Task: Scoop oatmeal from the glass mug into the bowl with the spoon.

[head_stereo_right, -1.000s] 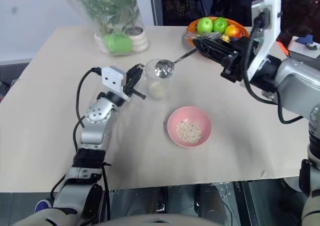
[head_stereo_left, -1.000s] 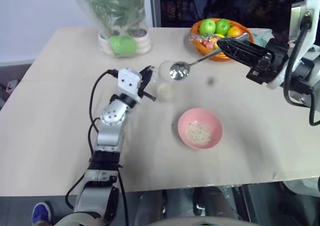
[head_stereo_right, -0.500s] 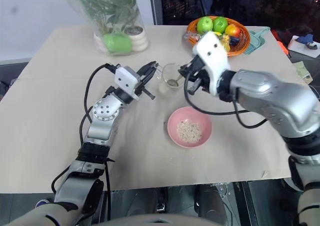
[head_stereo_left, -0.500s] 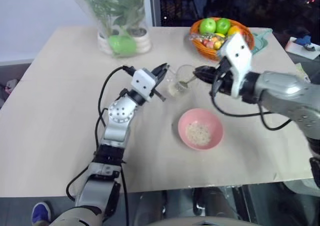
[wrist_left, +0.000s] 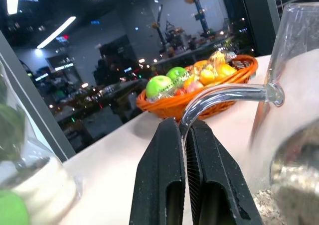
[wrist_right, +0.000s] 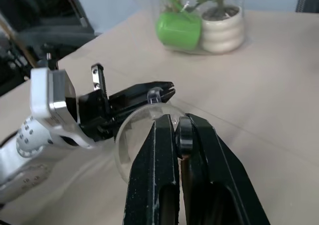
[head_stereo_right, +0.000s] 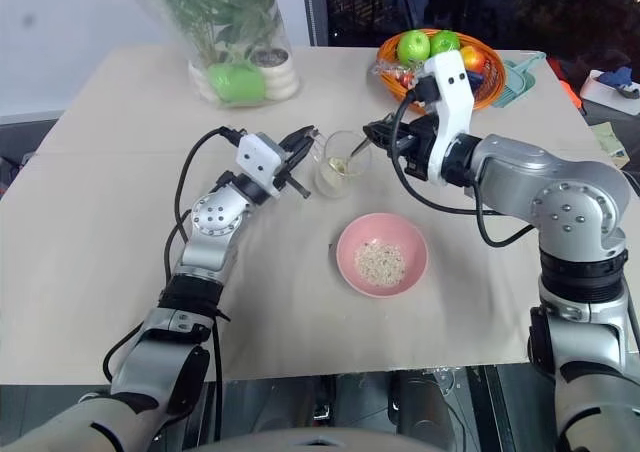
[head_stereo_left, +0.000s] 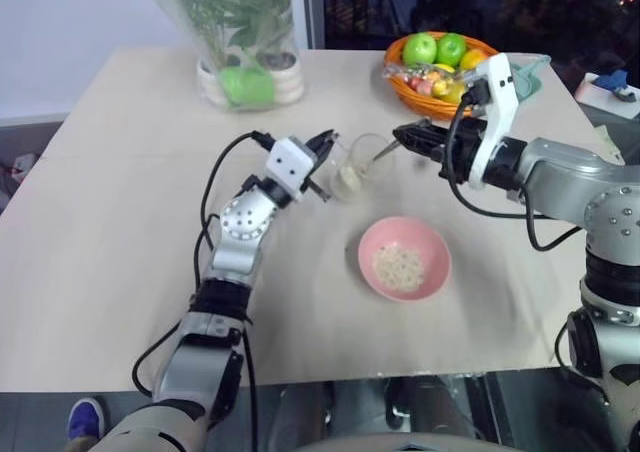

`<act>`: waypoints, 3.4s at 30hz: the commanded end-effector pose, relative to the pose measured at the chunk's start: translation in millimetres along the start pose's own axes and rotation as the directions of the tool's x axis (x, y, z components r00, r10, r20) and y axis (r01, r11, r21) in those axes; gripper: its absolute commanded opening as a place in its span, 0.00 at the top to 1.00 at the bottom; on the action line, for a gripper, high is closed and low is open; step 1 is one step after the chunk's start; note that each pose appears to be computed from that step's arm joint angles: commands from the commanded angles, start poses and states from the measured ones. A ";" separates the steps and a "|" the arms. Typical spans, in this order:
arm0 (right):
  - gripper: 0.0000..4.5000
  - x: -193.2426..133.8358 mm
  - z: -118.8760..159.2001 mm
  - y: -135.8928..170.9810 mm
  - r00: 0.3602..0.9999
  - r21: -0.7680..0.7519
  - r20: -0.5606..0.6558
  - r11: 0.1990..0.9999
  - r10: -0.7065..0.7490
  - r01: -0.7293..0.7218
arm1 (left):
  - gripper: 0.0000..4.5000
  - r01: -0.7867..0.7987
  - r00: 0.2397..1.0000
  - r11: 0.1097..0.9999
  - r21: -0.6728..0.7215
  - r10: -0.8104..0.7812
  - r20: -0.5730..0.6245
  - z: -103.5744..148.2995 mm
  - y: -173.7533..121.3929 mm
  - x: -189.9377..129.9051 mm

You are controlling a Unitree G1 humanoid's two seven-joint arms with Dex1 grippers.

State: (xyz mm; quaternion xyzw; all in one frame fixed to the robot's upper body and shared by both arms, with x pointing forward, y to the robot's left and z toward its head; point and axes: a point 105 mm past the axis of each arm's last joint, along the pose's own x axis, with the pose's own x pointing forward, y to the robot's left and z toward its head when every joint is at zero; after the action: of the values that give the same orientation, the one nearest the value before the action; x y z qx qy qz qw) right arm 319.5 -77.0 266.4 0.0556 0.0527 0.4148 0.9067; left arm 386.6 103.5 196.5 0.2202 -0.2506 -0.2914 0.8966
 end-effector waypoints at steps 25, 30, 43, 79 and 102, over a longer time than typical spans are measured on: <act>1.00 -46.1 20.5 -16.2 0.968 0.455 0.180 0.887 -0.175 0.076 | 0.99 0.106 0.992 0.994 -0.001 -0.106 0.072 11.5 -0.8 24.2; 1.00 -64.0 17.7 -19.2 0.952 0.533 0.200 0.841 -0.233 0.094 | 0.99 0.138 0.987 0.990 0.009 -0.139 0.084 14.2 -3.6 28.8; 1.00 -86.8 3.5 -18.4 0.904 0.613 0.240 0.778 -0.353 0.141 | 0.99 0.259 0.948 0.958 0.123 -0.277 0.155 30.0 -11.4 28.7; 1.00 -125.6 -21.9 30.1 0.902 0.510 0.221 0.832 -0.371 0.217 | 0.99 0.235 0.964 0.964 0.124 -0.247 0.094 17.2 -1.0 37.8; 1.00 -110.6 -9.9 64.1 0.997 -0.473 0.075 0.879 -0.027 0.060 | 0.99 0.157 0.985 0.979 0.128 -0.165 0.053 9.0 10.4 29.2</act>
State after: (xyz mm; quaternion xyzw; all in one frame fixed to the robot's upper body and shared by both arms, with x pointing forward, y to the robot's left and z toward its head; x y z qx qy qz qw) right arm 202.1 -119.7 250.6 -0.1674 -0.0267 0.3916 0.9044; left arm 410.3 90.3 198.8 0.2860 -0.2408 -0.3671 0.8518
